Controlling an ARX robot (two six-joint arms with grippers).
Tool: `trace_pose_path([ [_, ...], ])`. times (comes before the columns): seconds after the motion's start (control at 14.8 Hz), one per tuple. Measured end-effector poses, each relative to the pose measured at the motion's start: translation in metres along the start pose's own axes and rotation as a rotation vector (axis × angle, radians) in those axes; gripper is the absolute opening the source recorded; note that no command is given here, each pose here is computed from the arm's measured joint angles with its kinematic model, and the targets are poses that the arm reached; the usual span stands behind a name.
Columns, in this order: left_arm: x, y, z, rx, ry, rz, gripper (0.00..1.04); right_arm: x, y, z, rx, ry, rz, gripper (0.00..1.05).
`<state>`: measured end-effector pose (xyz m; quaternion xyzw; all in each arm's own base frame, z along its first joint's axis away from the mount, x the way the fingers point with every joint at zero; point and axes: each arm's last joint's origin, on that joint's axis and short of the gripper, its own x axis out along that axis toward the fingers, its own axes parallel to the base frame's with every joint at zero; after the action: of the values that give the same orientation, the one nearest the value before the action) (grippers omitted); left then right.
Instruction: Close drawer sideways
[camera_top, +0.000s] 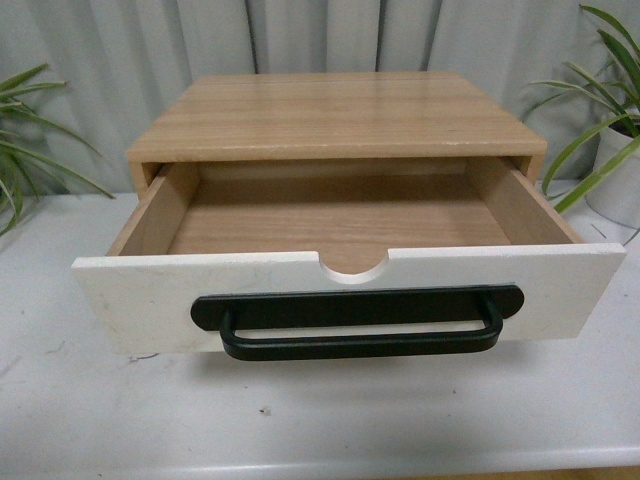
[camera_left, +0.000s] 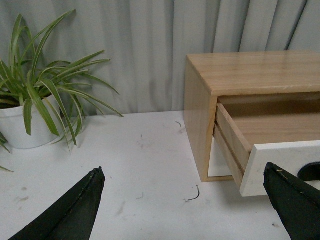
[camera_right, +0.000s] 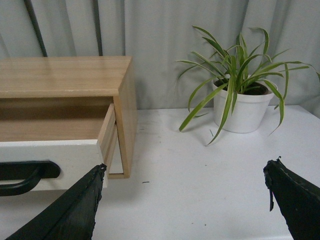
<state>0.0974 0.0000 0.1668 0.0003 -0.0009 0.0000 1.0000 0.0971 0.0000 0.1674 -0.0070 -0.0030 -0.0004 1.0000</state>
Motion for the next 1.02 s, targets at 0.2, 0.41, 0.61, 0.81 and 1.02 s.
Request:
trace_pose_path([
  [0.2,0.000,0.000,0.000,0.000,0.000,0.000,0.98,0.000,0.000,0.000,0.000,0.000,0.000,0.98],
  [0.41,0.000,0.000,0.000,0.000,0.001,0.000,0.98,0.000,0.000,0.000,0.000,0.000,0.000,0.98],
  [0.61,0.000,0.000,-0.002,-0.015,0.036,0.015,0.98,0.000,0.000,0.000,0.001,0.005,0.001,0.98],
  [0.81,0.005,0.005,0.013,-0.234,0.287,0.274,0.98,0.014,-0.005,0.006,0.299,0.188,-0.003,0.98],
  [1.02,0.030,0.008,0.054,-0.225,0.166,0.201,0.98,0.045,-0.008,0.045,0.279,0.076,0.026,0.98],
])
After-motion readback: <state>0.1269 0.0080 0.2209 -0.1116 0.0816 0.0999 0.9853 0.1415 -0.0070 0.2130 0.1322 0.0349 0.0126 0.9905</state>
